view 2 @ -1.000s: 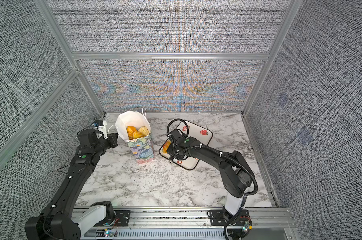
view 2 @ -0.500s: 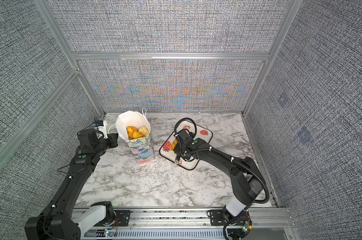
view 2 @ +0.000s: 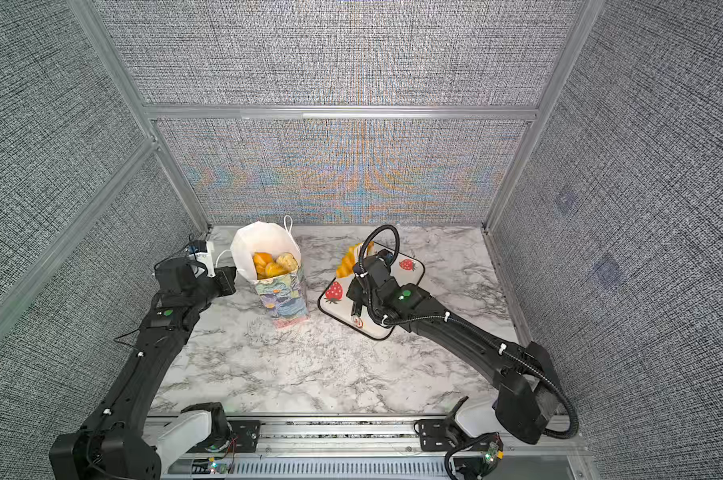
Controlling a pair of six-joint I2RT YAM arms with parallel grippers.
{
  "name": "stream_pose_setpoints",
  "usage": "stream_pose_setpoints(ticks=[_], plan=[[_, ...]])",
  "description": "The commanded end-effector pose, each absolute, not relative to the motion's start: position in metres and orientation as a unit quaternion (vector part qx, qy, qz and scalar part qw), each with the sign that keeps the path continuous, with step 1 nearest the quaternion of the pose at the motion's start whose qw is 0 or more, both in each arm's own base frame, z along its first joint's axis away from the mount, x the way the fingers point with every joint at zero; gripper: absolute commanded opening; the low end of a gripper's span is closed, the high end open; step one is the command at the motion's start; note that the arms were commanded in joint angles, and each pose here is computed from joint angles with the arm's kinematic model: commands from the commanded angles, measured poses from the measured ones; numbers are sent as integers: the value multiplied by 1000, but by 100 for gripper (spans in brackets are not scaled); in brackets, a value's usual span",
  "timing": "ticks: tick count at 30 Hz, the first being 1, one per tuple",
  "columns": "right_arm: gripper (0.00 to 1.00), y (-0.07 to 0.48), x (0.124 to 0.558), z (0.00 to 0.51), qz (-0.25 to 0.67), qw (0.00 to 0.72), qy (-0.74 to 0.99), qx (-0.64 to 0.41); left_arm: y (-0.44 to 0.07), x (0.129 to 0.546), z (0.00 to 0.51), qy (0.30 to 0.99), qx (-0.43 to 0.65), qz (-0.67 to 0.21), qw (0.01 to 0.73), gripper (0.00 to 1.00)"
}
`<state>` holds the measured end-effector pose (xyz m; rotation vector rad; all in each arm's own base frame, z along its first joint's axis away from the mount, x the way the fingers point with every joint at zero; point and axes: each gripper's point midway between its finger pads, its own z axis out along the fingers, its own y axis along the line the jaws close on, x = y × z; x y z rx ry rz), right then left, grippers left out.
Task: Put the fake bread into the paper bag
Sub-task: 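Lift the croissant with the right-held tongs and carry it to the bag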
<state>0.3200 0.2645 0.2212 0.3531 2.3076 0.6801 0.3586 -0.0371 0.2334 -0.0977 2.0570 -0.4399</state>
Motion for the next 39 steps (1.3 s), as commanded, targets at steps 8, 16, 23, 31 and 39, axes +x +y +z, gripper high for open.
stream_pose_setpoints(ticks=[8,16,23,31,39], plan=[[26,283,320,285,289,454,840,73,-37,360,235,846,-39,-183,500,0],[25,301,307,318,305,499,811,30,-37,360,236,845,-38,-184,501,0],[25,315,301,336,321,517,794,6,-37,360,236,845,-38,-184,501,0],[25,337,292,353,328,536,777,-34,-37,360,236,845,-39,-183,500,0],[25,360,284,368,330,555,760,-72,-37,359,236,845,-39,-184,500,0]])
